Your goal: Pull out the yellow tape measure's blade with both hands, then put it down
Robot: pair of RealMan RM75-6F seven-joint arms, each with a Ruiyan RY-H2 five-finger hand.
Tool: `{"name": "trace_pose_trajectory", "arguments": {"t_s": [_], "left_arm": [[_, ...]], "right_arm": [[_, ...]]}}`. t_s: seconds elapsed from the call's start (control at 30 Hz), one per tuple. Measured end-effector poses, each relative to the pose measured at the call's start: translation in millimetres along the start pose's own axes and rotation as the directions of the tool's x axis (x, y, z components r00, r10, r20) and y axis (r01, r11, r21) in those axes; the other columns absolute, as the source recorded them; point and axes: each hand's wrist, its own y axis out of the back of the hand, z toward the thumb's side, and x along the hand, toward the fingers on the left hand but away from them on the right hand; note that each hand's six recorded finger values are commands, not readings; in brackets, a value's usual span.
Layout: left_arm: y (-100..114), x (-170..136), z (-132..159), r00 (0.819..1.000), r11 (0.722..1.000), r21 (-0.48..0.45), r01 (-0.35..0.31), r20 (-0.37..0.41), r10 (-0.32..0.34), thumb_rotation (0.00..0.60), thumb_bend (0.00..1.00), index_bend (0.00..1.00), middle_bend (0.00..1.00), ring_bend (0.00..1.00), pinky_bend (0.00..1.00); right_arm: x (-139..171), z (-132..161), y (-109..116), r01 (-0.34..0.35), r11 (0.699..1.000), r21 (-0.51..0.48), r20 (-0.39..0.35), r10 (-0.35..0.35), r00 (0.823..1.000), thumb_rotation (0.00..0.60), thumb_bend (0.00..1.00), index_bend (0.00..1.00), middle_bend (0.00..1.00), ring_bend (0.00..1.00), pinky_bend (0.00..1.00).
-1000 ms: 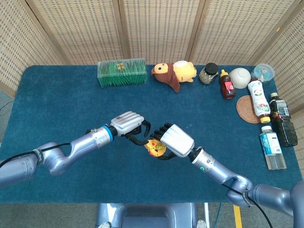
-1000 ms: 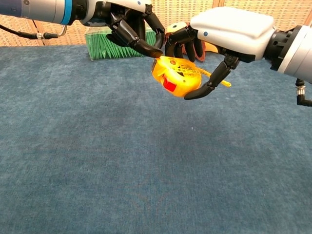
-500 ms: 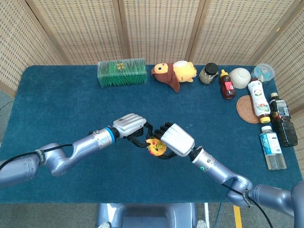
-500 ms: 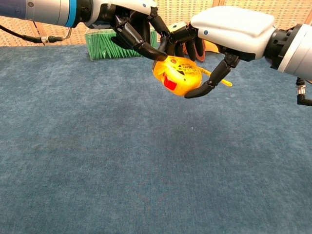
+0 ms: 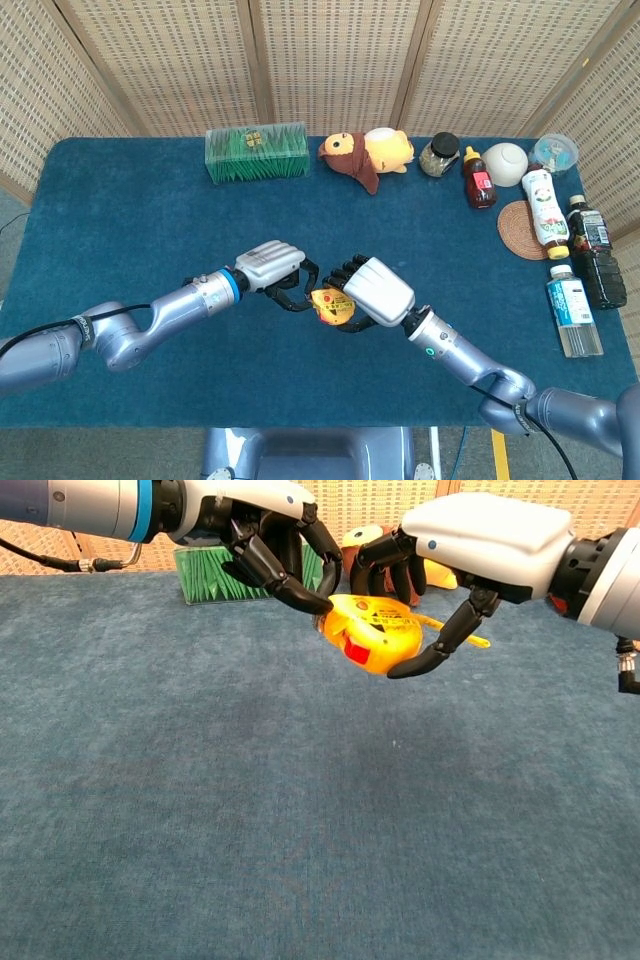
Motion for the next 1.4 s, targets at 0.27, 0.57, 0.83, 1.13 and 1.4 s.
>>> {"name": "trace_pose_trajectory", "arguments": {"t_s": [0.27, 0.57, 0.83, 1.13, 1.4], "left_arm": [[0.2, 1.1, -1.1, 1.000, 1.000, -0.004, -0.004, -0.002, 0.004, 0.535, 0.31, 0.60, 1.00, 0.95, 0.93], [0.1, 1.6, -2.9, 1.000, 1.000, -0.003, -0.011, -0.005, 0.011, 0.597, 0.32, 0.62, 1.00, 0.95, 0.93], [2.6, 1.3, -4.3, 1.000, 1.000, -0.004, -0.026, -0.007, 0.026, 0.600, 0.33, 0.65, 1.00, 0.95, 0.93], [3.4, -4.5, -15.0, 0.999, 0.999, 0.003, -0.033, -0.033, 0.033, 0.600, 0.33, 0.65, 1.00, 0.95, 0.93], [3.9, -16.4, -29.0, 0.997, 0.999, 0.017, -0.039, -0.065, 0.040, 0.600, 0.33, 0.65, 1.00, 0.95, 0.93]], "right_arm": [[0.0, -1.5, 0.6, 0.002, 1.000, -0.011, 0.005, -0.002, 1.000, 0.427, 0.21, 0.50, 0.55, 0.50, 0.47], [0.4, -3.9, 1.9, 0.003, 1.000, -0.026, 0.014, -0.003, 1.000, 0.425, 0.21, 0.50, 0.55, 0.50, 0.47], [2.7, -7.0, 2.1, -0.002, 1.000, -0.031, 0.025, 0.002, 1.000, 0.431, 0.21, 0.50, 0.55, 0.50, 0.47], [10.1, -13.0, 0.6, -0.024, 0.999, -0.026, 0.037, 0.025, 0.999, 0.430, 0.21, 0.50, 0.55, 0.50, 0.47], [19.2, -21.1, -2.4, -0.057, 0.998, -0.006, 0.053, 0.057, 0.997, 0.430, 0.21, 0.50, 0.55, 0.50, 0.47]]}}
